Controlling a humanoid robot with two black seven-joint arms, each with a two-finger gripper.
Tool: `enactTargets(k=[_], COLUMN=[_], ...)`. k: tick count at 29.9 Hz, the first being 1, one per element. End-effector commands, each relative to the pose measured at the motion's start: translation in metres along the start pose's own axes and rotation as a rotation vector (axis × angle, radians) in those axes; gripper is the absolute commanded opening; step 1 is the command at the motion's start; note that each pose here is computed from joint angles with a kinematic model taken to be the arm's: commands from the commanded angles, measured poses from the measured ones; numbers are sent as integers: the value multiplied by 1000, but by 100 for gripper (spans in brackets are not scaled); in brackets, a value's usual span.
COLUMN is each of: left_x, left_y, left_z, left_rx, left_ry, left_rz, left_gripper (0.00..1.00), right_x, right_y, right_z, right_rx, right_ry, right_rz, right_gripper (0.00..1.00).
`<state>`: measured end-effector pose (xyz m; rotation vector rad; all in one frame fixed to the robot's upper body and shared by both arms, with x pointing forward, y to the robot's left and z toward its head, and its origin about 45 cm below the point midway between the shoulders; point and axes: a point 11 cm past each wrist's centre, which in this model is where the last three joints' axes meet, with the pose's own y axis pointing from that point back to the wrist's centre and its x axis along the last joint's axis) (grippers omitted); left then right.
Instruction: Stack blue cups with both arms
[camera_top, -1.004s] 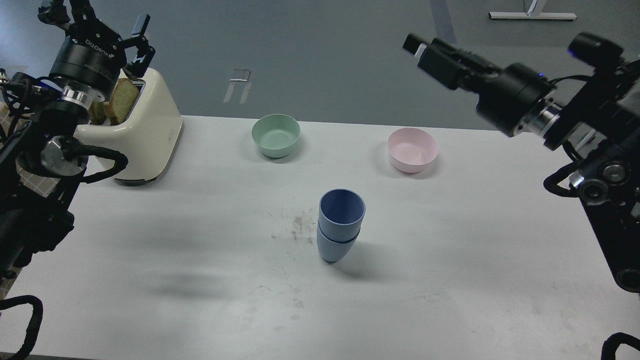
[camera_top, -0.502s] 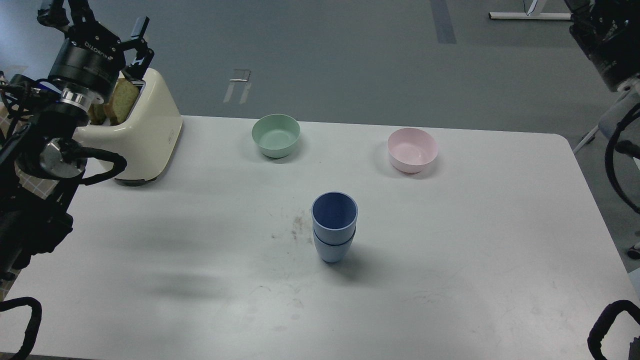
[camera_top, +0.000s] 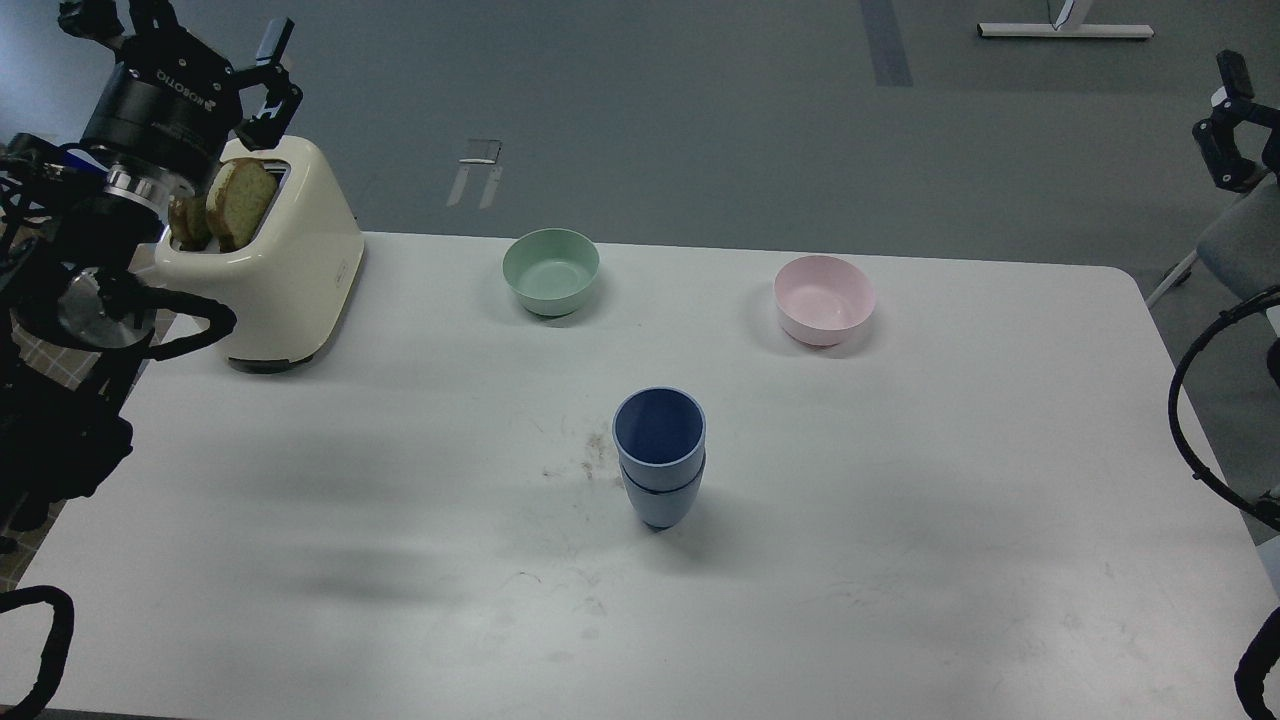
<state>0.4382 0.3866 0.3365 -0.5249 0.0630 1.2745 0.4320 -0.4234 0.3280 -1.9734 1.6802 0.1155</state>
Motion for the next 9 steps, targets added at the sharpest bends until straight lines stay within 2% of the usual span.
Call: enactTargets(k=[1,9], left_x=[4,26], left_y=[-4,-4], left_z=[2,27], left_rx=[32,-60], left_ry=[11,89], left_rz=[10,91], left_gripper=[98,98], right_x=[3,-8], right_y=[4,0], right_z=[7,15], right_rx=[-9,0], right_ry=[-20,-51], right_rz=[13,-6], right_gripper=[100,100])
